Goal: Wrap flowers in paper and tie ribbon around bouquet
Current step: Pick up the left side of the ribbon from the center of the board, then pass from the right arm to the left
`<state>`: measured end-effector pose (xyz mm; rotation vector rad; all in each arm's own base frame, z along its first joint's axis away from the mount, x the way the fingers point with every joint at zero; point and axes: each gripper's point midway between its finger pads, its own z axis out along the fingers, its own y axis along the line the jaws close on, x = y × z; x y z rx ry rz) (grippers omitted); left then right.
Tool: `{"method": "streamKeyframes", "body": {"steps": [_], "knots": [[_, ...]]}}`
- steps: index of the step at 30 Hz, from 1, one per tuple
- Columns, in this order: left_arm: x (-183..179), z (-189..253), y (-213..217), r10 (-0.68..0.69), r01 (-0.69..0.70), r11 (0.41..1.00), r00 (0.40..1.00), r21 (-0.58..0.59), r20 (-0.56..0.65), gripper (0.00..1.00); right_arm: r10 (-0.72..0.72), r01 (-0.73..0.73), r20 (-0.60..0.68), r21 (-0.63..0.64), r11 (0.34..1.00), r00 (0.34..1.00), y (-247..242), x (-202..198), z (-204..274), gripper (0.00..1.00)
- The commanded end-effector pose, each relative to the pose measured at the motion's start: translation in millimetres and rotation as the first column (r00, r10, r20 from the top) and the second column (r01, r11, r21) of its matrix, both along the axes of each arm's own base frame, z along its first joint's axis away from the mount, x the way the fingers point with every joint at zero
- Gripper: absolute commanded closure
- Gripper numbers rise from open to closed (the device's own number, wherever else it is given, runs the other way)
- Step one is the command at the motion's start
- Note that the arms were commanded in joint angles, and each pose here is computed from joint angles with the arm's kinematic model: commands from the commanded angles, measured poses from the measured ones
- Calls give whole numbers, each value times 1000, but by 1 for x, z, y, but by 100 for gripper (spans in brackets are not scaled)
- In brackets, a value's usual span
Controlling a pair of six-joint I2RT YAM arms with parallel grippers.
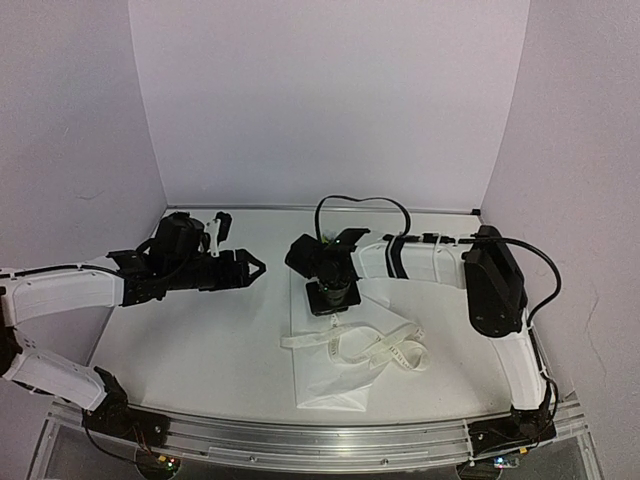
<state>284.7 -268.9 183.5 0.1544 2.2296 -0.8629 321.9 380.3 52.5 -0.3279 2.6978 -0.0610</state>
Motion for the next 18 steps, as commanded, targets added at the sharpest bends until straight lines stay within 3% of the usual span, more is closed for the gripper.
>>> {"method": "streamKeyframes", "body": {"steps": [1, 9, 15, 18], "knots": [[-6, 12, -26, -144, 148, 985, 988, -89, 52, 27, 36, -28, -31, 224, 974, 999, 21, -3, 60, 100], [-21, 1, -57, -317, 337, 921, 940, -192, 130, 26, 136, 1, -196, 575, 818, 971, 66, -18, 118, 100], [-29, 10, -71, -376, 436, 881, 881, -186, 288, 26, 134, 74, -253, 673, 736, 958, 72, -14, 137, 100], [-32, -2, -81, -440, 489, 864, 849, -120, 292, 26, 150, 146, -324, 730, 668, 934, 76, -10, 145, 100]]}}
